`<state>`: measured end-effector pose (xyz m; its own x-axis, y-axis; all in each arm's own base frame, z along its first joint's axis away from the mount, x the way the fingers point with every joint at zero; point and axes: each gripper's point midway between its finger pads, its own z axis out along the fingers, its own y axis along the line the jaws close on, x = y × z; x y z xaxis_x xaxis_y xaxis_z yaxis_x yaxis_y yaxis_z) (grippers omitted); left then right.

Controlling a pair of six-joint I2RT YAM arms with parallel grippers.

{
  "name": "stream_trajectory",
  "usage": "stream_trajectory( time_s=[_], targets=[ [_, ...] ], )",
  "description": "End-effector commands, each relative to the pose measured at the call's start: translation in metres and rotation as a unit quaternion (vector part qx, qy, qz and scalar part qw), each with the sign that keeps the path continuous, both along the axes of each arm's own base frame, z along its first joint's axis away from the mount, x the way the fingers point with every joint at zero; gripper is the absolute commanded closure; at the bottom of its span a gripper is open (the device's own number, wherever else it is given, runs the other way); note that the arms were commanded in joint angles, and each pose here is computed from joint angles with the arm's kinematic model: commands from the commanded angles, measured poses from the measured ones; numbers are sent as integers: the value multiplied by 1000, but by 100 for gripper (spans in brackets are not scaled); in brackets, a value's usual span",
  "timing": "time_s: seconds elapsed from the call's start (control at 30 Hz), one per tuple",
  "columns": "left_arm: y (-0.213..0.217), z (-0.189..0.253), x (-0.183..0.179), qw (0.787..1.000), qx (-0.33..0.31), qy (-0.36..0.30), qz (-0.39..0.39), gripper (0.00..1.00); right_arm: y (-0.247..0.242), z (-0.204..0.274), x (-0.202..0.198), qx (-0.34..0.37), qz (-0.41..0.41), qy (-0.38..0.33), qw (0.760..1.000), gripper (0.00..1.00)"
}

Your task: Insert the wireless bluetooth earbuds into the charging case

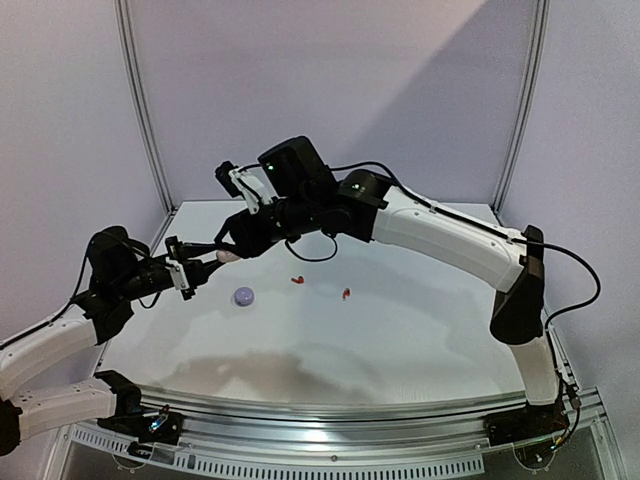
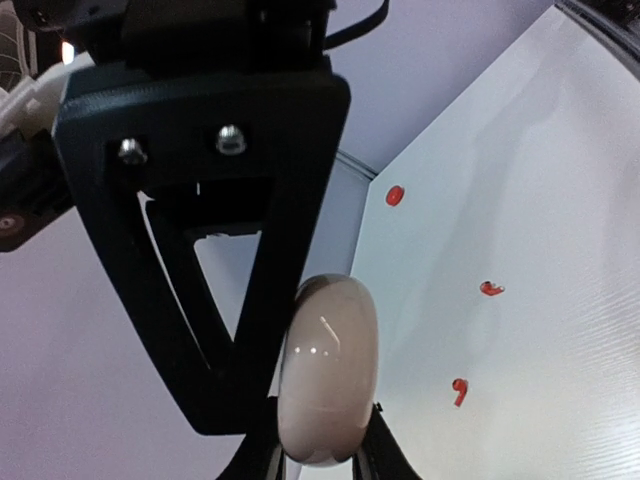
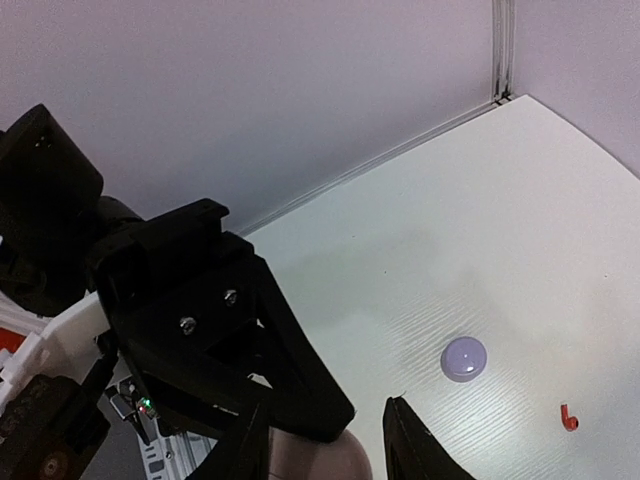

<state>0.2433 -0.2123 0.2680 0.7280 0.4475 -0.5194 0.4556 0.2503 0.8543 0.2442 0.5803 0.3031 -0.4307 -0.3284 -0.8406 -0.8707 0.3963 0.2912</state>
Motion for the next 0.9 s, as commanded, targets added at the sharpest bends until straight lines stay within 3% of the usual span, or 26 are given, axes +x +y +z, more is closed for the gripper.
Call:
stream_trajectory(
  time_s=[0.0,0.13,0.23,0.3,0.4,0.5,0.6,0.63,0.7,0.8,0.87],
  targets=[
    [4,-3,9,999,4,-5,33,100,-9,-25,-28,-48,45,19,998,61],
    [4,-11,9,998,-11,46,31,100,-30,-33,-21,-79,5,19,997,59],
    [1,-24,9,982,-57,176,29,100,-46,-16,4,-58,-54,24,997,51],
    [2,-33,13,952,-101,284,43,100,-61,-3,24,-37,-99,34,994,48],
    [6,-42,19,887,-162,427,70,100,-95,2,58,-35,-181,37,982,39],
    [13,-47,31,817,-208,529,97,100,-153,-5,92,-62,-279,34,958,34],
    [27,-53,56,727,-260,622,131,100,-229,-26,125,-94,-388,83,913,31],
    [34,-60,63,688,-272,657,147,100,-254,-38,133,-107,-418,106,896,29],
    [46,-74,80,628,-298,698,169,100,-297,-50,147,-126,-459,125,870,22],
    [59,-94,103,558,-328,736,197,100,-358,-64,172,-158,-508,135,836,7],
    [67,-111,117,494,-351,768,207,100,-390,-73,188,-175,-530,139,818,1]
  ],
)
